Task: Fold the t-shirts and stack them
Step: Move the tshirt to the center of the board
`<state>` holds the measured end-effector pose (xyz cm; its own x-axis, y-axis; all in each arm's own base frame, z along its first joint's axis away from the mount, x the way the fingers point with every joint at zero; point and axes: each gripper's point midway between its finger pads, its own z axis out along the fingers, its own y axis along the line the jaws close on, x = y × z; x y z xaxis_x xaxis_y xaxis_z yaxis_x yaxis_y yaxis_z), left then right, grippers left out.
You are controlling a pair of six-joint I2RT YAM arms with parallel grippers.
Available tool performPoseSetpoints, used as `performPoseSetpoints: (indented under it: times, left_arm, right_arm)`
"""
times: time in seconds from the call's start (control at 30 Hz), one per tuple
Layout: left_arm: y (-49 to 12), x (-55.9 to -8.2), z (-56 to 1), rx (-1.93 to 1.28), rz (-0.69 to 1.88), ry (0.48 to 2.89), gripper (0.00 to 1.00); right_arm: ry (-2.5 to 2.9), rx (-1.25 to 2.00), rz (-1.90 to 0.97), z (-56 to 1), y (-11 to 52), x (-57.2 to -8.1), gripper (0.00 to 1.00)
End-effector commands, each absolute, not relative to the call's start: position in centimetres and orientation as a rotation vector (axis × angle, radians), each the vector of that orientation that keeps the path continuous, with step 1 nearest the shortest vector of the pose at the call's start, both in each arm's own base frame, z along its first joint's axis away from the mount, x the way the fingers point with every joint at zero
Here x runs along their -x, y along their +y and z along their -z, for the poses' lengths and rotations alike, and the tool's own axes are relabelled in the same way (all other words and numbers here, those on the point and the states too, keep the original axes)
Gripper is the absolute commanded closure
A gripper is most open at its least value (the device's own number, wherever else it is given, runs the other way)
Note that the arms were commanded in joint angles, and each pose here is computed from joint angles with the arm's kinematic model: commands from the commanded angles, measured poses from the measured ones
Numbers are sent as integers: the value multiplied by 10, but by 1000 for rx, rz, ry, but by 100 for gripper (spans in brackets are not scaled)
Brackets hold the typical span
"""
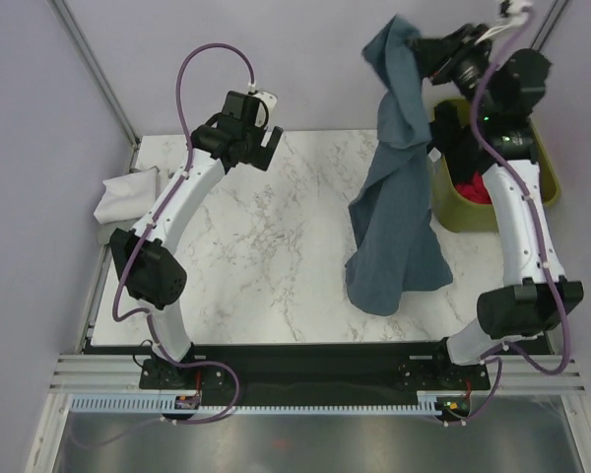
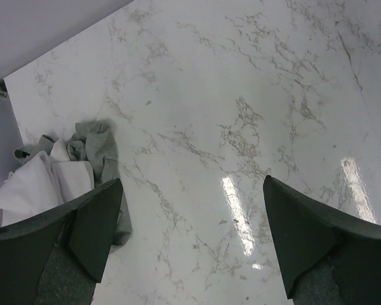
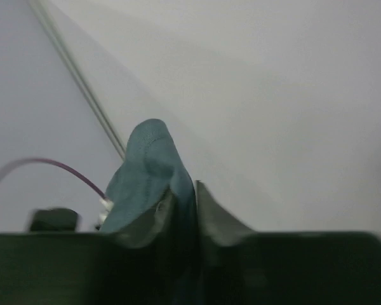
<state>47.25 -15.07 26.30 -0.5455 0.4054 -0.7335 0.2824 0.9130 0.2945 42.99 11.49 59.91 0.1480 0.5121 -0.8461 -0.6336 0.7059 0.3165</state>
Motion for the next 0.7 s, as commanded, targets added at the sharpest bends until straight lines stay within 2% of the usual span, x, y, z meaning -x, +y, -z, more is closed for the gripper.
performPoseSetpoints:
  times: [0.0,0.03,0.07,0.17,0.27,0.33,0.37,0.43,0.53,0.67]
  left_arm:
    - [-150,-458,-293,-455,-104,2131,0]
    - [-152,-452,-294,-474,-84,2131,1]
    - [-156,-444,-291,-517,-37,2148,1]
    - [-169,-422,-295,-619,88,2145,1]
    - [-169,-409,-293,-678,109,2148,0]
    - [-167,-411,-287,-707,87,2152,1]
    - [-165,-415,-280,-708,62,2166,1]
    - [-163,-420,-277,-702,38,2168,1]
    - [-165,-432,-277,-691,31,2162,1]
    - [-168,-445,-281,-671,17,2152,1]
  right_arm:
    - [1664,110,-606,-398,102,-505,56]
    - [1735,173,-497,-367,92,-511,43]
    - [1804,196,-444,-348,87,-506,35]
    - [1765,422,-288,-342,88,-483,30]
    - [1781,844,-195,-298,113,-438,29]
    - [1849,1075,-279,-254,130,-405,29]
    - [1919,1252,-340,-222,137,-372,32]
    - [2029,1390,-524,-181,152,-325,33]
    - [2101,1542,-726,-140,176,-280,35]
    - [2135,1766,-722,-90,186,-250,35]
